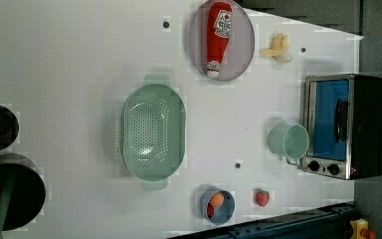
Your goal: Drag strainer left to right.
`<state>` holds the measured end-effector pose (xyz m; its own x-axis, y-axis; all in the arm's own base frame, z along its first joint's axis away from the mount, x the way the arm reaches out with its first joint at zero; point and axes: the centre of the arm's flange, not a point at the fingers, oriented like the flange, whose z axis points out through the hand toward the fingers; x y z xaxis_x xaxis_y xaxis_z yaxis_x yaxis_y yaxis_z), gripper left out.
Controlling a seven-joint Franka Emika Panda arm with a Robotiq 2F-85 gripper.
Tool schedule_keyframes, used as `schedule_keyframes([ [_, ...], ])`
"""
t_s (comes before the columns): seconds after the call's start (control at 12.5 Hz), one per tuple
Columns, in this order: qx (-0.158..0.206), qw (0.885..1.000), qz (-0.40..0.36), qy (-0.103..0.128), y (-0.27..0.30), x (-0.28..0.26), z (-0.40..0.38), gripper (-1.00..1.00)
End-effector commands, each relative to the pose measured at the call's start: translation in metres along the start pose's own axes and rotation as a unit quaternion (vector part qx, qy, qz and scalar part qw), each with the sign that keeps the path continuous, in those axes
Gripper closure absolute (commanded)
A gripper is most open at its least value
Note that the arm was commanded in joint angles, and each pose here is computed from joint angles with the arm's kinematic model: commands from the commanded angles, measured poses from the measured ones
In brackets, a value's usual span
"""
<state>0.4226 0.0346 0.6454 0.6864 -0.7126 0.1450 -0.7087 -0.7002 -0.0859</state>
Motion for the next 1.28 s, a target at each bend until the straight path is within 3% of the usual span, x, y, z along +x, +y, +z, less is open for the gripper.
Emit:
schedule_keyframes([
  [0.08,-0.077,0.996,0.016,-0.037,-0.070,-0.069,0.078,-1.00],
  [0.48,-0.091,0.988,0.122,-0.037,-0.159,-0.164,0.171,-1.00],
  [0.8,-0.088,0.970,0.215,-0.073,-0.191,-0.219,0.261,-1.00],
  [1.28,-0.071,0.931,0.333,-0.131,-0.192,-0.249,0.379,-1.00],
])
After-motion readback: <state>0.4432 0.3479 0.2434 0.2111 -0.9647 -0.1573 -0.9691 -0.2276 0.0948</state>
